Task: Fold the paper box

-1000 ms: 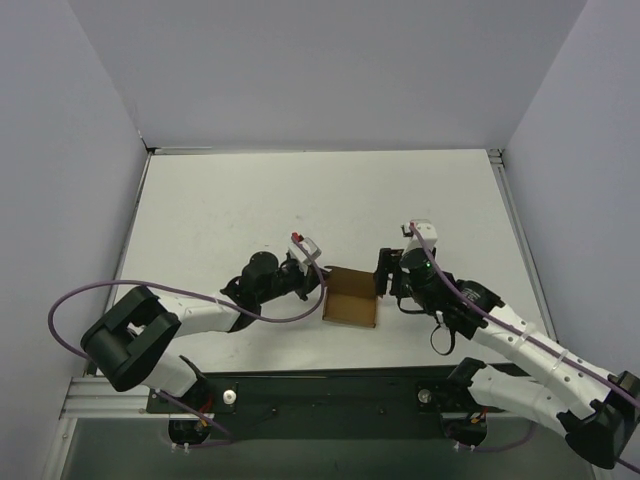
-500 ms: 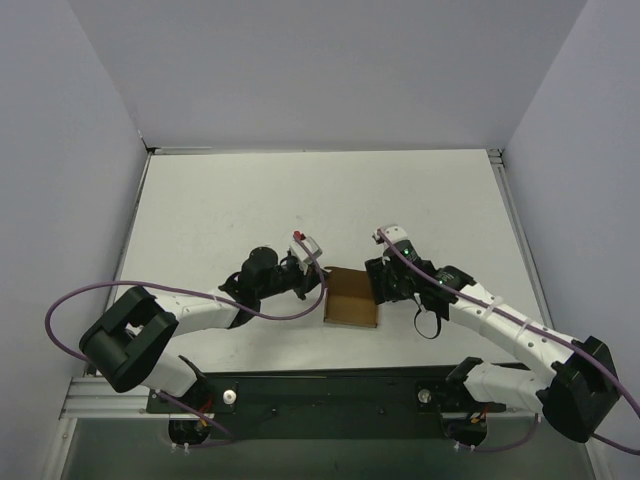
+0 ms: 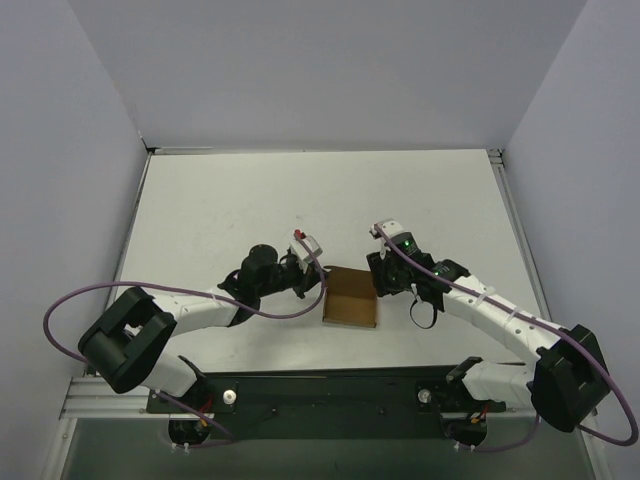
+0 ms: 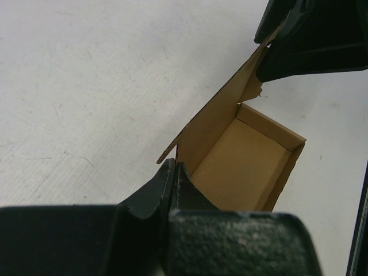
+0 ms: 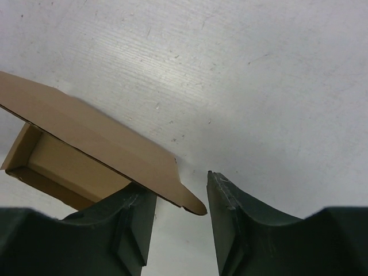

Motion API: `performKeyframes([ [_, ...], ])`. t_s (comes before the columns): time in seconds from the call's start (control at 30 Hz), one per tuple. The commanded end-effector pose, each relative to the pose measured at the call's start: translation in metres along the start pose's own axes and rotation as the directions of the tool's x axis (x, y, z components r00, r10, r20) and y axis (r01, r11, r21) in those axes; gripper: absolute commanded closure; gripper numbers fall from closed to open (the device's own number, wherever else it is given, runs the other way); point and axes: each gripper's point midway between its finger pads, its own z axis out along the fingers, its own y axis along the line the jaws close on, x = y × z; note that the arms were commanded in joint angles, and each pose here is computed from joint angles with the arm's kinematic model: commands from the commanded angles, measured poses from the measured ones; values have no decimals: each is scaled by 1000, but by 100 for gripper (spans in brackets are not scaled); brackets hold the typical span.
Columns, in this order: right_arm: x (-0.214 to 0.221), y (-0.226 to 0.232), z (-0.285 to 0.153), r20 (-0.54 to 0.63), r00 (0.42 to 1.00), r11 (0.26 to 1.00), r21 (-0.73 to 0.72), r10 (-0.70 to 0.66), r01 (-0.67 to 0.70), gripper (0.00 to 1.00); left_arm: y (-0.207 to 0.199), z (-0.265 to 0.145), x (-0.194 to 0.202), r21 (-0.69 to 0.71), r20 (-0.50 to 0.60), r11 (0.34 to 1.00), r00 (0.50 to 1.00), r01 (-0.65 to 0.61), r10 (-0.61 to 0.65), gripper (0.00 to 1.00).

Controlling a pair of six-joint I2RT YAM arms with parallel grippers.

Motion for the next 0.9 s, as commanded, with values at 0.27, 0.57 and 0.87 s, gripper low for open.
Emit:
performKeyframes([
  [0.27, -1, 8, 1, -30, 999, 999, -41, -14, 12, 87, 8, 2, -30, -29, 49, 999, 998, -39, 41, 100],
  [0.57, -22, 4, 2, 73, 997, 995, 97, -24, 16, 100, 24, 10, -60, -117, 114, 993, 993, 14, 0, 100],
  [0.87, -62, -14, 2, 319, 948, 921, 366, 11, -134, 100, 28, 37, -77, -139, 191, 966, 963, 219, -191, 100],
])
